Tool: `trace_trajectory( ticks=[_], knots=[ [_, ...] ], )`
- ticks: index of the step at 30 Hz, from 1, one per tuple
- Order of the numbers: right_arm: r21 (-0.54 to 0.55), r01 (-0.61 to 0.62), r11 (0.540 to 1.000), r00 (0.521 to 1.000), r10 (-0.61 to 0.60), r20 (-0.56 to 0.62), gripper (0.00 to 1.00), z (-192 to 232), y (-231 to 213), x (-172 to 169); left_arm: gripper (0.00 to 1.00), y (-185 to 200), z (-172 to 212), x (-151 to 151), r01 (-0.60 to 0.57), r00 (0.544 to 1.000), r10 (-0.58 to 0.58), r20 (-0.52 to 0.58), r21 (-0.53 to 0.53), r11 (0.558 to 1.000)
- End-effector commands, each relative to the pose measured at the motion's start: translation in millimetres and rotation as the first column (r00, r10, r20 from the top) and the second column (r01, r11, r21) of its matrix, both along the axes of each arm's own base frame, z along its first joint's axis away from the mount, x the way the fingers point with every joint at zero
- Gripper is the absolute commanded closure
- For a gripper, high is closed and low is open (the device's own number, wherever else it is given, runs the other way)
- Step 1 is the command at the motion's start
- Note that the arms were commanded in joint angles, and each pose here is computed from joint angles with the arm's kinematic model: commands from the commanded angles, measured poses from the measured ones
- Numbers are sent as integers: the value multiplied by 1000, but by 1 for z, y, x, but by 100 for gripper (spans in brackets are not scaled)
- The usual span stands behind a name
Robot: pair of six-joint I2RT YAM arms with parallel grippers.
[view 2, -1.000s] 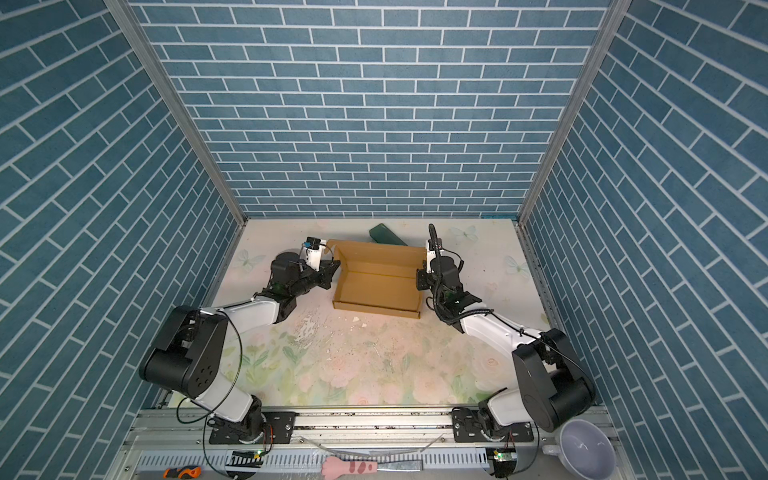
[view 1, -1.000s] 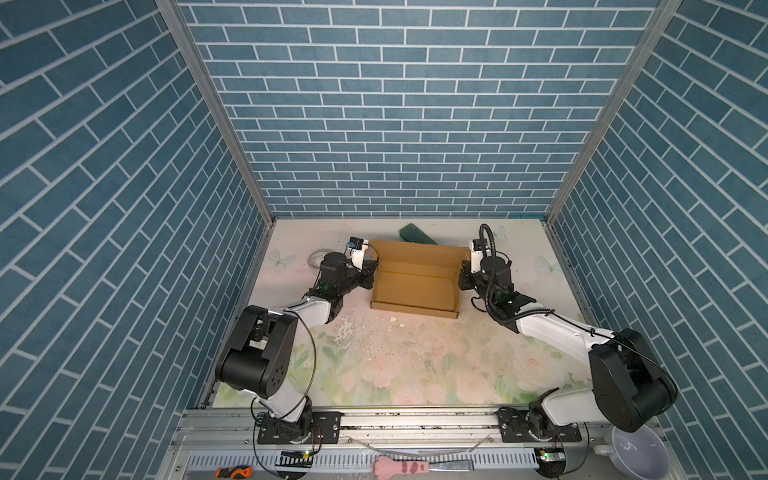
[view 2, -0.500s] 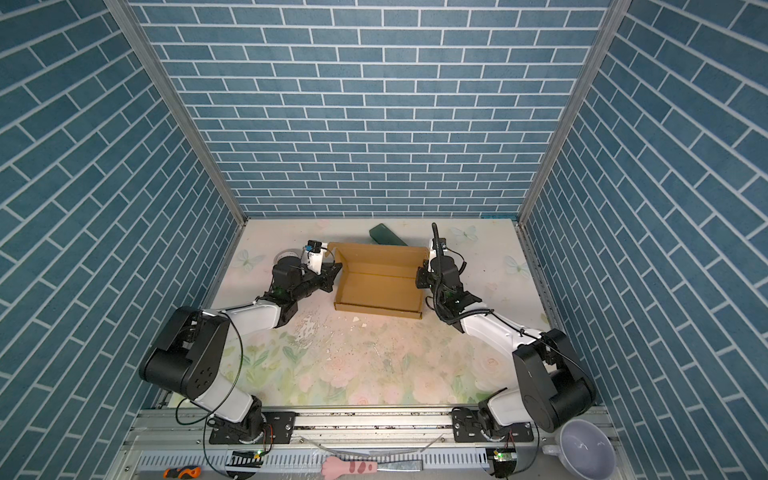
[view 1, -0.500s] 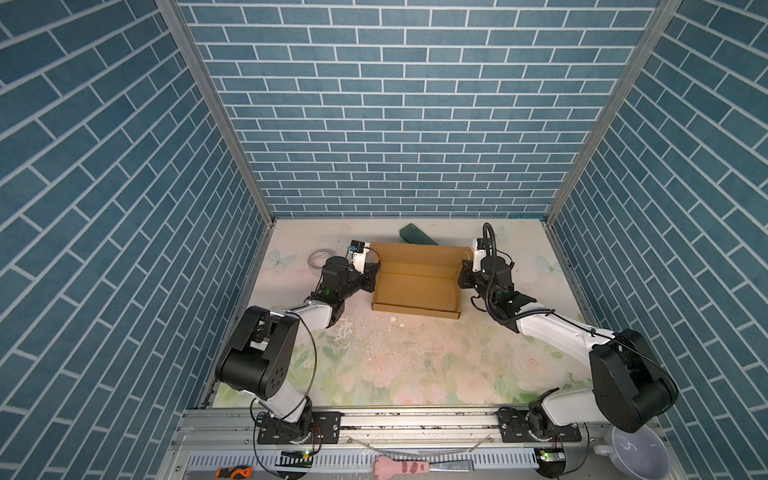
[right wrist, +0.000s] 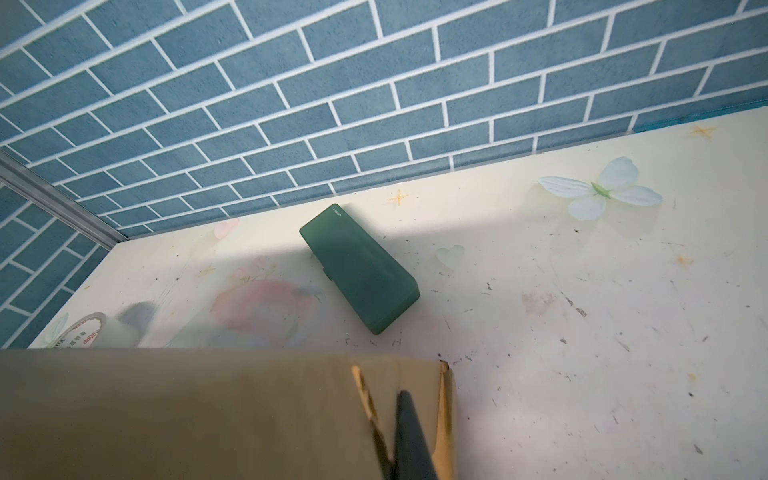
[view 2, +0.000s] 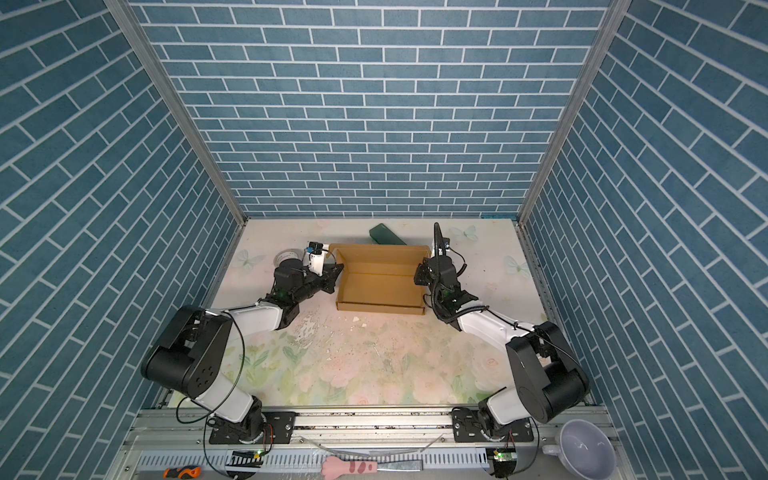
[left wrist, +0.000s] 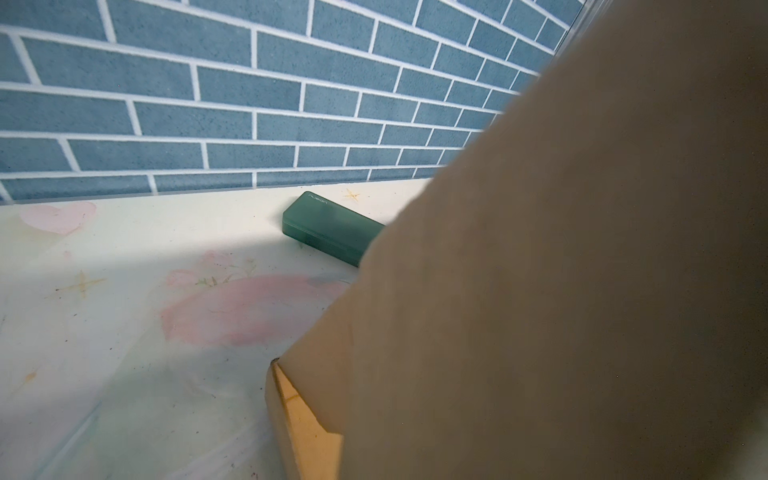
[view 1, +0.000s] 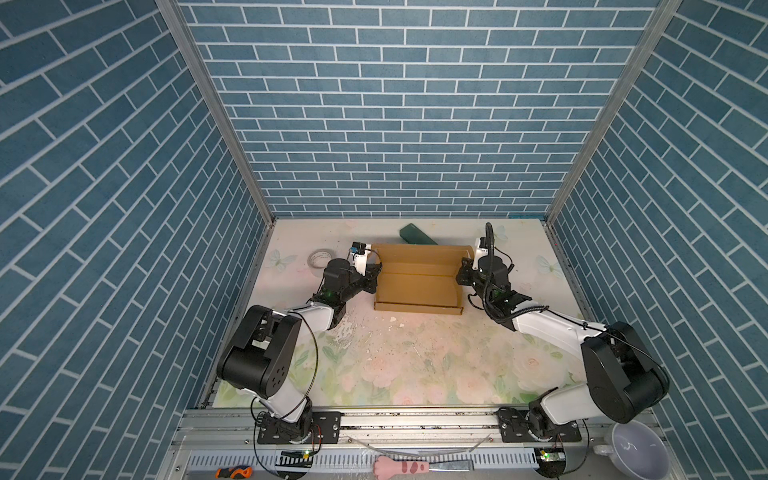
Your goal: Fold the paper box
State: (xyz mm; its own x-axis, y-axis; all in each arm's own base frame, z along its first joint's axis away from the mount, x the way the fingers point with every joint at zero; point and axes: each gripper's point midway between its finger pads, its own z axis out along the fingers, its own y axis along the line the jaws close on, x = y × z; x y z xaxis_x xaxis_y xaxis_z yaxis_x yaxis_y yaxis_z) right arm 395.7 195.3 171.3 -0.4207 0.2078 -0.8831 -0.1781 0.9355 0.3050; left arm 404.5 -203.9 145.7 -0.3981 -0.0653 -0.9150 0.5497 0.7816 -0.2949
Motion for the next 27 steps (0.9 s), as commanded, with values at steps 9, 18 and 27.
trace_trajectory(
  ticks=[9, 18, 27],
  knots=[
    [0, -210, 978, 975, 210, -75, 100, -37, 22, -53, 98, -13, -58, -47, 90, 984, -88, -156, 9, 996],
    [-15, -280, 960, 955, 277, -105, 97, -46, 23, -71, 98, -12, -75, -58, 55, 991, -49, -122, 49, 997],
    [-37, -336, 941, 935, 328, -132, 84, -50, 16, -95, 99, 6, -82, -65, -7, 996, 19, -93, 127, 992]
  ],
)
